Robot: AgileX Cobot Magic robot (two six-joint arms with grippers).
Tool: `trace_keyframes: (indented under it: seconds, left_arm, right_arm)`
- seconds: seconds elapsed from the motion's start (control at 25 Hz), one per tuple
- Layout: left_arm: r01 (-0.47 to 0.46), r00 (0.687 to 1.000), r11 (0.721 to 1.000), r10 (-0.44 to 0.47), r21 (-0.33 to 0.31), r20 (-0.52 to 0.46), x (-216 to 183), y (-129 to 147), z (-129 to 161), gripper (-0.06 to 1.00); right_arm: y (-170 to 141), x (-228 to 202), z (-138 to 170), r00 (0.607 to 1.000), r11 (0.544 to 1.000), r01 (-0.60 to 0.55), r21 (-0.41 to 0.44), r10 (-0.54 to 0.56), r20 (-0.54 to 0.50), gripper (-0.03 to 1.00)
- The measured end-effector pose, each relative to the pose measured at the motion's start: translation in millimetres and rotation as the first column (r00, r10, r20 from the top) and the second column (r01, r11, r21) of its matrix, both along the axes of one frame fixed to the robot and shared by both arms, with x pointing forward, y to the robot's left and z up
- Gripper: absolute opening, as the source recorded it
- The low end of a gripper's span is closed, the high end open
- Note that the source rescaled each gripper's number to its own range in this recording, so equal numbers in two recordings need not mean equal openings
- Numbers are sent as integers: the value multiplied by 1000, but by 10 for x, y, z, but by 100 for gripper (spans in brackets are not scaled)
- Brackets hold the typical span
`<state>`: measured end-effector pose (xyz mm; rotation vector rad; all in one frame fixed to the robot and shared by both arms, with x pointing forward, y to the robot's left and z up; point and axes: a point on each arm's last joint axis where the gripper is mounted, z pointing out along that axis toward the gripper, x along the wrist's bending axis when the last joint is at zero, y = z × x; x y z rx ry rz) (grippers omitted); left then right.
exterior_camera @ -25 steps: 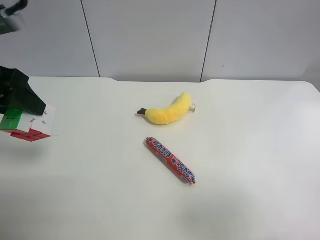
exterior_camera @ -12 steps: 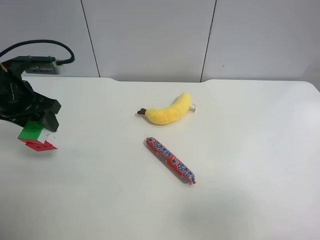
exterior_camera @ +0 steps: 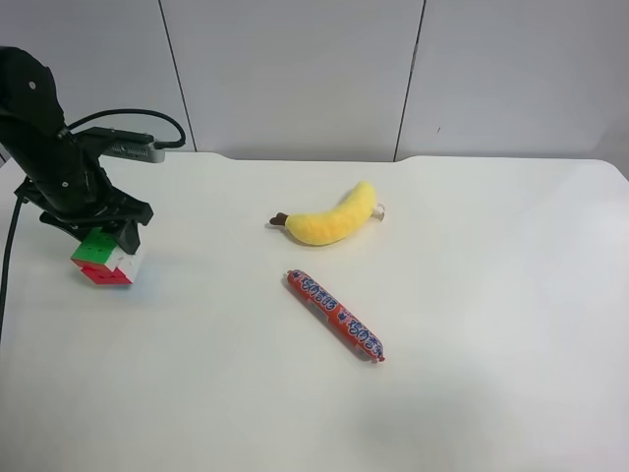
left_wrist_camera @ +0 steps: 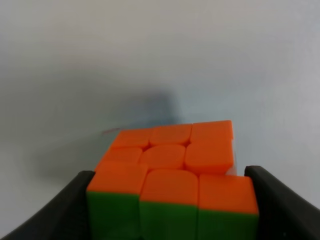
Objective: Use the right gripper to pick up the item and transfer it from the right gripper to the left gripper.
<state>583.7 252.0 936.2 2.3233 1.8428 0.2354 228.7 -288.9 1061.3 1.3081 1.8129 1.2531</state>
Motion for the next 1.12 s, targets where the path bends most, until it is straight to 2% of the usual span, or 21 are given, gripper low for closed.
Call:
trace_keyframes:
  seconds: [0.2, 0.24, 0.28, 0.36, 0.4, 0.48, 0.6, 0.72, 0.88, 0.96, 1.12]
  left_arm:
    - [4, 1000, 1000, -4, 4, 9, 26, 0, -46, 1]
    - [5, 1000, 1000, -5, 5, 9, 26, 1, -46, 8]
    - [5, 1000, 1000, -5, 5, 9, 26, 1, -46, 22]
    - [5, 1000, 1000, -5, 5, 8, 25, 1, -46, 70]
    - [5, 1000, 1000, -5, 5, 8, 25, 1, -41, 83]
    - [5, 1000, 1000, -5, 5, 11, 24, 1, 11, 94]
    - [4, 1000, 1000, -4, 5, 8, 6, 4, 225, 98]
    - [2, 1000, 1000, -2, 7, -2, -65, 15, 577, 99]
    - [-19, 999, 1000, 19, -2, 29, -302, 49, 1071, 99]
    - [-32, 998, 999, 33, -18, 57, -484, 69, 1319, 99]
    - [-37, 991, 994, 49, -102, 124, -879, 67, 1760, 99]
  right_arm:
    - [0, 0, 0, 1000, 1000, 0, 0, 0, 0, 100]
    - [0, 0, 0, 1000, 1000, 0, 0, 0, 0, 100]
    - [0, 0, 0, 1000, 1000, 0, 0, 0, 0, 100]
    - [0, 0, 0, 1000, 1000, 0, 0, 0, 0, 100]
    - [0, 0, 0, 1000, 1000, 0, 0, 0, 0, 100]
    - [0, 0, 0, 1000, 1000, 0, 0, 0, 0, 100]
    - [0, 0, 0, 1000, 1000, 0, 0, 0, 0, 100]
    - [0, 0, 0, 1000, 1000, 0, 0, 0, 0, 100]
    - [0, 0, 0, 1000, 1000, 0, 0, 0, 0, 100]
    - [0, 0, 0, 1000, 1000, 0, 0, 0, 0, 100]
    - [0, 0, 0, 1000, 1000, 0, 0, 0, 0, 100]
